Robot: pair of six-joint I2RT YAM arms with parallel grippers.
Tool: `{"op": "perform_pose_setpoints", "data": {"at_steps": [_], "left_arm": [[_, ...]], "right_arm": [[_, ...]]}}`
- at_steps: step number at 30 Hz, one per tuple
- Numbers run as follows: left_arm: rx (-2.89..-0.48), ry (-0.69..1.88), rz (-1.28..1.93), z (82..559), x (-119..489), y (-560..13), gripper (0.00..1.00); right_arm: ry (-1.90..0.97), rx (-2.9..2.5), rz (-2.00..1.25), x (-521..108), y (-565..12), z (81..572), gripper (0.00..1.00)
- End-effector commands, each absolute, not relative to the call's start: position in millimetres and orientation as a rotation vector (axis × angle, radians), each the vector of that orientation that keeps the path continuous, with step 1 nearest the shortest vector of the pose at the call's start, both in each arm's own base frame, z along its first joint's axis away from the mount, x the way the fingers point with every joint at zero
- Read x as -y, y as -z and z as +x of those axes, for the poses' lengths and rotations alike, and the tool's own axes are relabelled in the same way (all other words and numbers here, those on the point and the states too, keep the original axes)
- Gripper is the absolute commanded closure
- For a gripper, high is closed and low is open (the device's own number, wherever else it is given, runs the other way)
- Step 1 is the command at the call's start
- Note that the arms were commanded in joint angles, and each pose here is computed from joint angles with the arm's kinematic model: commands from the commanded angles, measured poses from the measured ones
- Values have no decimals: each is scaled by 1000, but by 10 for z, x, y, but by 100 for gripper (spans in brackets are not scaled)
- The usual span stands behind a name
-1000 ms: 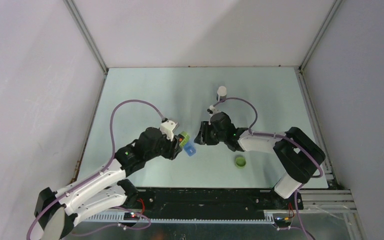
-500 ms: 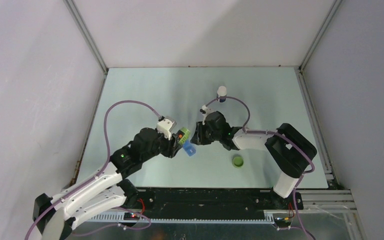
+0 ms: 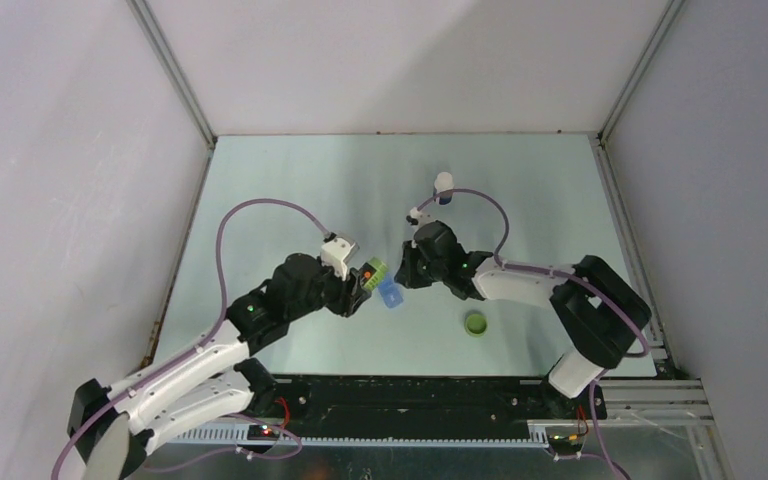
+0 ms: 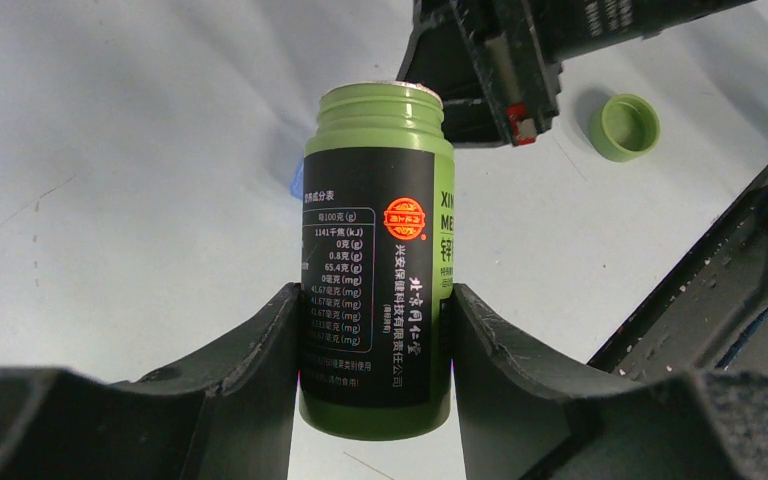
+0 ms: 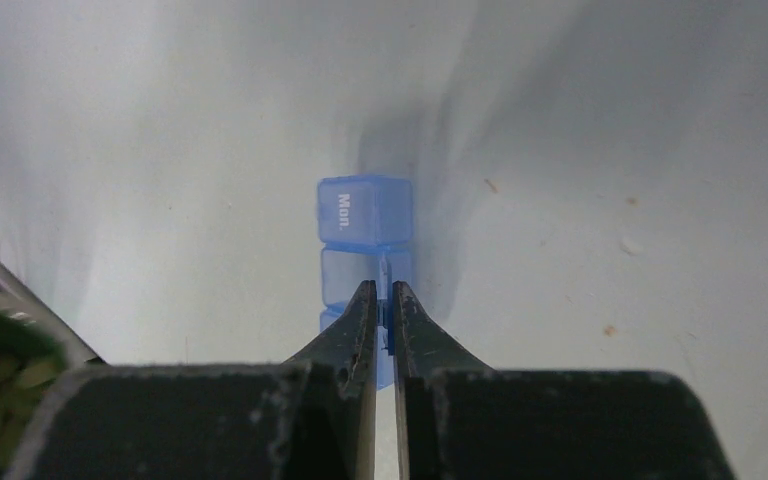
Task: Sort the pills into containers
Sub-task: Move the pill container to the center of the board, then pour the pill into the pill container.
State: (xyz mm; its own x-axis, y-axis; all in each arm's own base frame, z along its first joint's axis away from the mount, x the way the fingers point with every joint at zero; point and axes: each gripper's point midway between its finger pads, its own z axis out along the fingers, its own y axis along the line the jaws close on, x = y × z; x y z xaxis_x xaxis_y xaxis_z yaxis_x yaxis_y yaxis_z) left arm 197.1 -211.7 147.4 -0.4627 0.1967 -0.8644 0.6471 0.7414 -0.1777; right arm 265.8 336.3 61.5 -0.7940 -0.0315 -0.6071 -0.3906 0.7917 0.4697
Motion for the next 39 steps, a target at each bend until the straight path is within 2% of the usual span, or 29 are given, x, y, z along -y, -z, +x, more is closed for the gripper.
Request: {"op": "perform_pose_setpoints", "data": {"at_steps": [1, 12, 15, 18, 20, 25, 30, 39], "left_arm": [[-1940, 702, 665, 2005, 2316, -1603, 100], [-2057, 649, 767, 2040, 2426, -1252, 100], [-2075, 649, 786, 2017, 2440, -1173, 100], [-2074, 663, 809, 1993, 2468, -1141, 100], [-2072, 671, 822, 1987, 2497, -1129, 100], [-2038, 705, 860, 1988, 2600, -1141, 100], [-2035, 697, 896, 2019, 2664, -1107, 100], [-2067, 622, 920, 2121, 2698, -1056, 100]], "right_arm": [[-612, -2353, -234, -3077, -888, 2776, 92], [-573, -2403, -109, -2923, -784, 2773, 86], [-570, -2406, -96, -2892, -763, 2763, 77], [-567, -2407, -96, -2862, -781, 2760, 59], [-564, -2407, -91, -2836, -800, 2758, 53], [-554, -2402, -33, -2704, -916, 2772, 43], [-501, -2380, 47, -2443, -1054, 2799, 30], [-437, -2326, 163, -1885, -1285, 2648, 28]]}}
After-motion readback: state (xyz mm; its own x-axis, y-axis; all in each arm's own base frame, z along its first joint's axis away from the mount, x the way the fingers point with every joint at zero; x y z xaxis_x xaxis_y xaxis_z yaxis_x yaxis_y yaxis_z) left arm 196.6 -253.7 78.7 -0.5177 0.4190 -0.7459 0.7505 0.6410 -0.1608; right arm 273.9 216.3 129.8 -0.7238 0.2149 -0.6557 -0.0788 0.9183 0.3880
